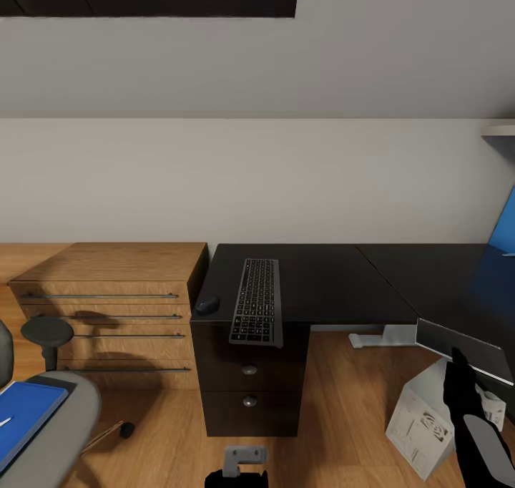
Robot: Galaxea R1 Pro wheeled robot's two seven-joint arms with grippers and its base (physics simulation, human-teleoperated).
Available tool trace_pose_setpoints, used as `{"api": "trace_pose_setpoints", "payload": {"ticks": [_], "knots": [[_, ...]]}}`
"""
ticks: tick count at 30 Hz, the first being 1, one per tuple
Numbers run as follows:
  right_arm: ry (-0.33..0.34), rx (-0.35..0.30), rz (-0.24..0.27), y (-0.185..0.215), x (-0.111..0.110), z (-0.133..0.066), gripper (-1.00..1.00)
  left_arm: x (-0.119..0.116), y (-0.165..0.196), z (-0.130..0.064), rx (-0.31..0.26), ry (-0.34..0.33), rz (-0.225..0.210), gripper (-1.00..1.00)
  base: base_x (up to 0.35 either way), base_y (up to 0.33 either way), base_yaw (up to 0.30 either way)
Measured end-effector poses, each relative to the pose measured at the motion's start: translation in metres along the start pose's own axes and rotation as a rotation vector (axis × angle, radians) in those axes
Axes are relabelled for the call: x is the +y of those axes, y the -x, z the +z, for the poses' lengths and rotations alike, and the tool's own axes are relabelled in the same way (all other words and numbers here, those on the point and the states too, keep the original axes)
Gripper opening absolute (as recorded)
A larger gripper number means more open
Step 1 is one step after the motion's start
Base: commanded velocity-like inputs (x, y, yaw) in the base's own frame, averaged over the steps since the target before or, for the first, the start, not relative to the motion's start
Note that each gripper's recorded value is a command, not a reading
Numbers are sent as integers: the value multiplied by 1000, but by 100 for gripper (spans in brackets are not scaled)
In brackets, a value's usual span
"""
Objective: In the bedroom, organize the workspace by keeping the computer under the desk, ensuring the monitor is on the desk, placing the keyboard on the desk next to the monitor, placing the mouse on the desk next to the keyboard, moving the folder from the swivel chair onto the desk next to the mouse, stacking the notebook on top of the folder with the pen on top of the notebook, and positioning the swivel chair next to the desk.
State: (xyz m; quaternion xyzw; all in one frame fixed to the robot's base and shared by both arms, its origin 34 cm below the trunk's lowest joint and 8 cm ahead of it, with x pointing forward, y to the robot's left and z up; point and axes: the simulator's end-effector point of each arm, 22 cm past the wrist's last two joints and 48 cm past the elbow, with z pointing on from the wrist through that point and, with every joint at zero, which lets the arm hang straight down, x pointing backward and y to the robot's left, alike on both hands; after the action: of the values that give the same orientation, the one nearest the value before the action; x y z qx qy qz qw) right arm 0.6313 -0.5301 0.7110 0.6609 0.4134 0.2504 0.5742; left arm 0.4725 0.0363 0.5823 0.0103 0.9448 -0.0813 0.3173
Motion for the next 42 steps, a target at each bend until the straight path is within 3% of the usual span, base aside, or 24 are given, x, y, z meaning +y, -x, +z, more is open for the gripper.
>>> {"api": "trace_pose_setpoints", "payload": {"ticks": [42], "knots": [[-5, -2, -6, 2, -2, 1, 100, 0, 0, 0, -3, 0, -2, 100, 23, 38, 0]]}}
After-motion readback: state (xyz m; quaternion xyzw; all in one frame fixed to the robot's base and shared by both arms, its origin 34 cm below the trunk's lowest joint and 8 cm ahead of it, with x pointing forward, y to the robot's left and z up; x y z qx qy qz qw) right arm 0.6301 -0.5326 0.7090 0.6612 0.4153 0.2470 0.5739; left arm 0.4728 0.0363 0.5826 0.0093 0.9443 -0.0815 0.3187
